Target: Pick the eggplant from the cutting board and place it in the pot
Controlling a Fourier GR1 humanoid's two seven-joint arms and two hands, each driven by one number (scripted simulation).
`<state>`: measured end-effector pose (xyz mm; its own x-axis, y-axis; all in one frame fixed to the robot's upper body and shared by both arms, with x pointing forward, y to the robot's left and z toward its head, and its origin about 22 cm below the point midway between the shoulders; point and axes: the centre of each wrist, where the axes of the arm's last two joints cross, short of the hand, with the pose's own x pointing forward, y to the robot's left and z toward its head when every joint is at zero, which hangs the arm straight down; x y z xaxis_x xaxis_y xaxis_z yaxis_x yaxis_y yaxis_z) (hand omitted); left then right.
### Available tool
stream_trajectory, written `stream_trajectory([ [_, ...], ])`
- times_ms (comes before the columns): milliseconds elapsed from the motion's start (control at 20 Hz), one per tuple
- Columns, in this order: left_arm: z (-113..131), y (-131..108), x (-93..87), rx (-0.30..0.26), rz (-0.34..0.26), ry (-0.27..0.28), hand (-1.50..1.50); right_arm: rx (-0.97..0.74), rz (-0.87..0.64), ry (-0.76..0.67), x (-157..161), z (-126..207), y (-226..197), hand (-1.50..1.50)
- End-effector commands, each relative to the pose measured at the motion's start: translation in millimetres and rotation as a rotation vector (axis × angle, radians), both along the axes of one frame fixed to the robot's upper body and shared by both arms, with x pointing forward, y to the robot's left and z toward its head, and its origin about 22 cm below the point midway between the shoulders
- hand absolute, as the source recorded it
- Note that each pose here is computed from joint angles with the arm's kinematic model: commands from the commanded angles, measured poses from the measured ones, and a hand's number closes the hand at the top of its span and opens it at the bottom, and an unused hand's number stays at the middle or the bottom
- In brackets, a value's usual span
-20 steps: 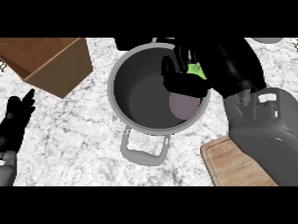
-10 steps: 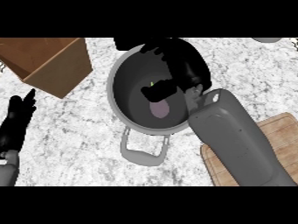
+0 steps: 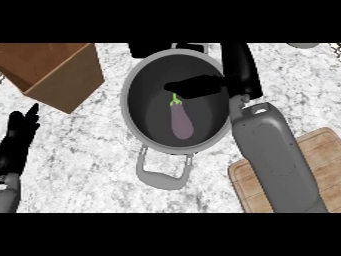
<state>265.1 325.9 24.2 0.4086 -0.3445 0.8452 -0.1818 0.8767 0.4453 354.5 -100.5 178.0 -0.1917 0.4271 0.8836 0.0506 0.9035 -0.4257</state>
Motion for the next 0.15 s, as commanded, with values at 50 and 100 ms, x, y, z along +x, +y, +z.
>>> stream_trajectory([
  [50, -4.6, -1.4, -11.0, -0.004, 0.006, -0.003, 0.0, 0.125, -0.131, -0.065, 3.5, -0.6, -59.5, -1.5],
  [100, -0.8, -1.7, -12.6, -0.002, 0.011, 0.005, 0.0, 0.156, -0.135, -0.063, 1.4, 4.8, -62.4, -1.5],
])
